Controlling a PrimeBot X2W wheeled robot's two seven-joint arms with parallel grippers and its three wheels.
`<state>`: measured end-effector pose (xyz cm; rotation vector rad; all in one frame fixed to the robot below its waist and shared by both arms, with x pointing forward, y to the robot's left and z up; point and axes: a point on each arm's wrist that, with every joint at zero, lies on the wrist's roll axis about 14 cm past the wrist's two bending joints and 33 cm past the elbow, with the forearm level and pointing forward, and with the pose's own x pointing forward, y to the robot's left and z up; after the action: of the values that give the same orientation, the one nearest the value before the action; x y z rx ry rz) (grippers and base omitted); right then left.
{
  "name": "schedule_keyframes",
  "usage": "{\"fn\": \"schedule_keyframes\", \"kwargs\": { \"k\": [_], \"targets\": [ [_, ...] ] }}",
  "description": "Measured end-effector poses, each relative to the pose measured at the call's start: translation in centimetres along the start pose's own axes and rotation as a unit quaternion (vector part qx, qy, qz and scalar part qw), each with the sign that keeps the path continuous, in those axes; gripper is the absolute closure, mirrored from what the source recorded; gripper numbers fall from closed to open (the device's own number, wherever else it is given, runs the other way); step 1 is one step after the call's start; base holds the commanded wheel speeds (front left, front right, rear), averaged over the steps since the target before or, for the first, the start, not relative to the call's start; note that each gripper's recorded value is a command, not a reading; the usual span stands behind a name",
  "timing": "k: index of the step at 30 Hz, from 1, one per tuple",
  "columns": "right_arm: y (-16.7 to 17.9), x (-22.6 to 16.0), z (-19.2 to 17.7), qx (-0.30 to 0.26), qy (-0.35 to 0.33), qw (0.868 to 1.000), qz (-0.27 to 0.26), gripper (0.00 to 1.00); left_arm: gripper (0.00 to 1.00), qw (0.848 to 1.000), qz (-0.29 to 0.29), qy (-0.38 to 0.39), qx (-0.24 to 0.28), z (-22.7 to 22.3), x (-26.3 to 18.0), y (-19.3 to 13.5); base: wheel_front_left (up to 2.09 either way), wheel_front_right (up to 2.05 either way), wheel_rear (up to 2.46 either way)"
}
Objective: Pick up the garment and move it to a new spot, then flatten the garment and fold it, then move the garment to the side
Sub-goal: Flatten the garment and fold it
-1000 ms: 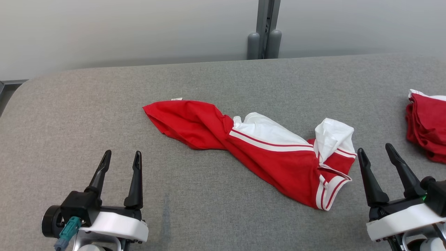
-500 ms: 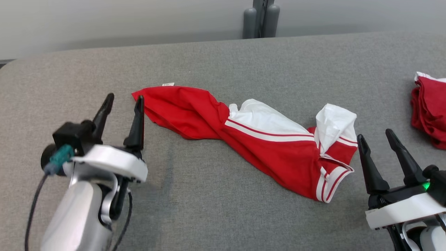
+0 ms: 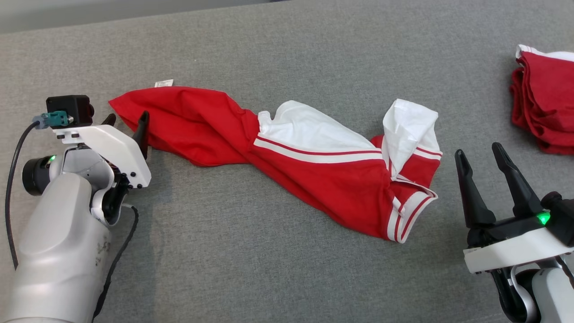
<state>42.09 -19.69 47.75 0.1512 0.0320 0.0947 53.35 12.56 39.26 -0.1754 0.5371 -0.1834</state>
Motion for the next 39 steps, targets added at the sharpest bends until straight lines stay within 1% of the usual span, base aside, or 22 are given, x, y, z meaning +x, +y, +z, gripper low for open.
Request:
{"fn": "schedule_keyframes", "kwargs": {
  "k": [3, 5, 11, 15, 22, 24, 28, 35, 39],
  "targets": [
    [-0.7, 0.0, -0.3, -0.001, 0.003, 1.000, -0.009, 0.00, 0.00, 0.999, 0.006, 0.045, -0.006, -1.9, 1.2, 0.3, 0.00, 0.00, 0.00],
    [-1.1, -0.1, -0.5, 0.000, 0.005, 1.000, -0.015, 0.00, 1.00, 0.998, 0.007, 0.058, -0.007, -2.4, 1.7, 0.4, 0.00, 0.00, 0.00],
    [-1.6, -0.2, -0.5, 0.001, 0.002, 1.000, -0.023, 0.00, 1.00, 0.999, 0.005, 0.036, 0.007, -2.0, 1.9, 0.6, 0.00, 0.00, 0.00],
    [-1.5, -0.1, 0.0, 0.004, -0.008, 1.000, -0.022, 0.00, 1.00, 1.000, 0.003, -0.018, 0.021, -1.1, 1.1, 0.6, 0.00, 0.00, 0.00],
    [-1.0, -0.2, 0.5, 0.008, -0.013, 1.000, -0.015, 0.00, 1.00, 0.998, -0.012, -0.064, 0.011, -3.2, -2.2, -0.4, 0.00, 0.00, 0.00],
    [-0.6, -0.2, 0.6, 0.008, -0.014, 1.000, -0.010, 0.00, 1.00, 0.998, -0.013, -0.066, 0.009, -4.4, -3.4, -0.6, 0.00, 0.00, 0.00],
    [-0.2, -0.3, 0.7, 0.010, -0.011, 1.000, -0.004, 0.00, 1.00, 0.998, -0.012, -0.057, -0.012, -7.0, -6.0, -1.2, 0.00, 0.00, 0.00],
    [0.6, -0.6, 1.1, 0.011, -0.010, 1.000, 0.007, 0.00, 1.00, 0.997, 0.025, -0.056, -0.049, -9.3, -10.2, -0.5, 0.00, 0.00, 0.00],
    [0.7, -1.3, 1.1, 0.014, -0.007, 1.000, 0.005, 0.00, 1.00, 0.996, 0.049, -0.056, -0.055, -9.8, -12.7, 0.4, 0.00, 0.00, 0.00]
  ]
}}
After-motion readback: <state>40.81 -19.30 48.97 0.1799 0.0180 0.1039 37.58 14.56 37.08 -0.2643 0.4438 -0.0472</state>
